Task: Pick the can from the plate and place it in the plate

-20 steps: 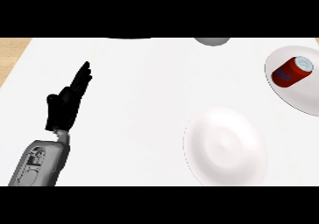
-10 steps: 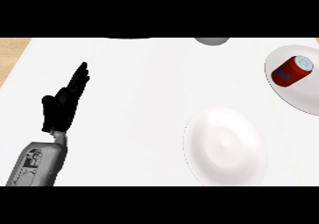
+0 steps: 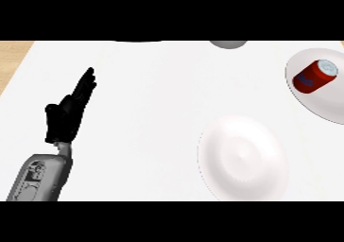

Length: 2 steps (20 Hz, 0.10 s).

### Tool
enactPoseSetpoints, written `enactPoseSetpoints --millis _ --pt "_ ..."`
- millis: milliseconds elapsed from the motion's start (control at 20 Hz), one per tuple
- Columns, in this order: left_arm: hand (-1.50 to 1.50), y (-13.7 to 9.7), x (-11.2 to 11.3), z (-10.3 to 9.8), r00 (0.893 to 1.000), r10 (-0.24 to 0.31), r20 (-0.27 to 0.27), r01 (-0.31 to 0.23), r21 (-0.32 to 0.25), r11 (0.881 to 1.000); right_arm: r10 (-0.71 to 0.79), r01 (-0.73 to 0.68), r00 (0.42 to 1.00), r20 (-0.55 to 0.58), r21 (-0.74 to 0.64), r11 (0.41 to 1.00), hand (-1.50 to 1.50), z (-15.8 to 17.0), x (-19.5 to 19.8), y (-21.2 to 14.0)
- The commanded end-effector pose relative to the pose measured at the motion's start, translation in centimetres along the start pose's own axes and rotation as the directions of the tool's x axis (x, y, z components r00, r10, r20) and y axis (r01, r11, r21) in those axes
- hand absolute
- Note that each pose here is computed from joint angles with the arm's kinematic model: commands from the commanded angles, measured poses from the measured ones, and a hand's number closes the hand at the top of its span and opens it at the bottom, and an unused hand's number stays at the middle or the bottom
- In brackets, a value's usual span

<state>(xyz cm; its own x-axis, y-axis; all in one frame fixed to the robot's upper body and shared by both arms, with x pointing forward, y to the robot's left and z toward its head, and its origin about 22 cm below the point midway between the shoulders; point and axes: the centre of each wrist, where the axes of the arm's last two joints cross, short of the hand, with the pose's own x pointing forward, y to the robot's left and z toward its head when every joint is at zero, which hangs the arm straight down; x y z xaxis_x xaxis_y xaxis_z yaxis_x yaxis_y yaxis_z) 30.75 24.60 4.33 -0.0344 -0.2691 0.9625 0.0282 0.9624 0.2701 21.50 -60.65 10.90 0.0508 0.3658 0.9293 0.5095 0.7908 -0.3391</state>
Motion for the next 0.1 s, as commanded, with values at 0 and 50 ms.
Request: enactPoseSetpoints --millis 0,50 --pt "0.0 0.4 0.2 -0.2 1.0 -0.015 0.01 0.015 -0.013 1.0 -0.003 0.003 1.0 -0.01 0.0 1.0 -1.5 0.9 -0.4 -1.1" --pt "0.0 -0.8 0.8 -0.8 1.0 -0.001 0.002 0.001 -0.021 1.0 0.007 -0.007 1.0 -0.009 -0.015 1.0 -1.5 0.2 0.2 -0.8"
